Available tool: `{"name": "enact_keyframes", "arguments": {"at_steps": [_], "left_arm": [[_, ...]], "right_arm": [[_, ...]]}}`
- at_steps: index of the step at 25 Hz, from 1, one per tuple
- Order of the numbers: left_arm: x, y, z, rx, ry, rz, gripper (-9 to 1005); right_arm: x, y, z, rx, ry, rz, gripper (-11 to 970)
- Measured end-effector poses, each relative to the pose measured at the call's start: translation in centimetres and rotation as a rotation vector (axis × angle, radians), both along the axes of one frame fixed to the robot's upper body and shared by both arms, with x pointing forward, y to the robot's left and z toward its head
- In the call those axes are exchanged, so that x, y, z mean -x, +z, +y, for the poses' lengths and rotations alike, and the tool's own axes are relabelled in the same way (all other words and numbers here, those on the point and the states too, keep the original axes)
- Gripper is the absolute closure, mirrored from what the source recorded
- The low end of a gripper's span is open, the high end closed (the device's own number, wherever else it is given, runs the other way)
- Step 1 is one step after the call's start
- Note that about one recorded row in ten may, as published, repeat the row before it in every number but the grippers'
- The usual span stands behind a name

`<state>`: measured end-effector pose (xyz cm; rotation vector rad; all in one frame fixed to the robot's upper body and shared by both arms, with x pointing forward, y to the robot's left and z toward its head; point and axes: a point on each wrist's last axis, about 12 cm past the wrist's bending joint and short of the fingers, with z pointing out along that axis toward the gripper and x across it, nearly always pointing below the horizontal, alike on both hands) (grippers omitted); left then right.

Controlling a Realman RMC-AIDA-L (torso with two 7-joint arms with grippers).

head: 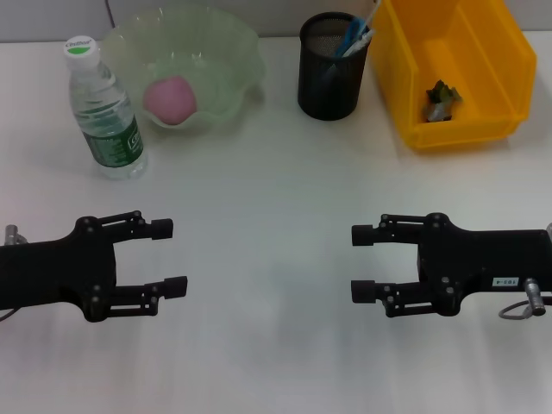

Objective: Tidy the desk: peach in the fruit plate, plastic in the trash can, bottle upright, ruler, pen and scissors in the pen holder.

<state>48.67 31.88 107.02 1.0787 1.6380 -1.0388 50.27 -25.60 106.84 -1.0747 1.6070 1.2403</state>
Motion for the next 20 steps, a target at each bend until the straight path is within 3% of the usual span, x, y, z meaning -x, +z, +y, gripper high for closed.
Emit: {"name": "enact_keyframes", "arguments": {"at_steps": [20], "left_arm": [[0.38, -0.39, -0.32, -0.03, -0.046, 0.03, 194]], "right_arm": [[-0.15, 0.18, 0.35, -0.006, 0.016, -0.013, 186]]}}
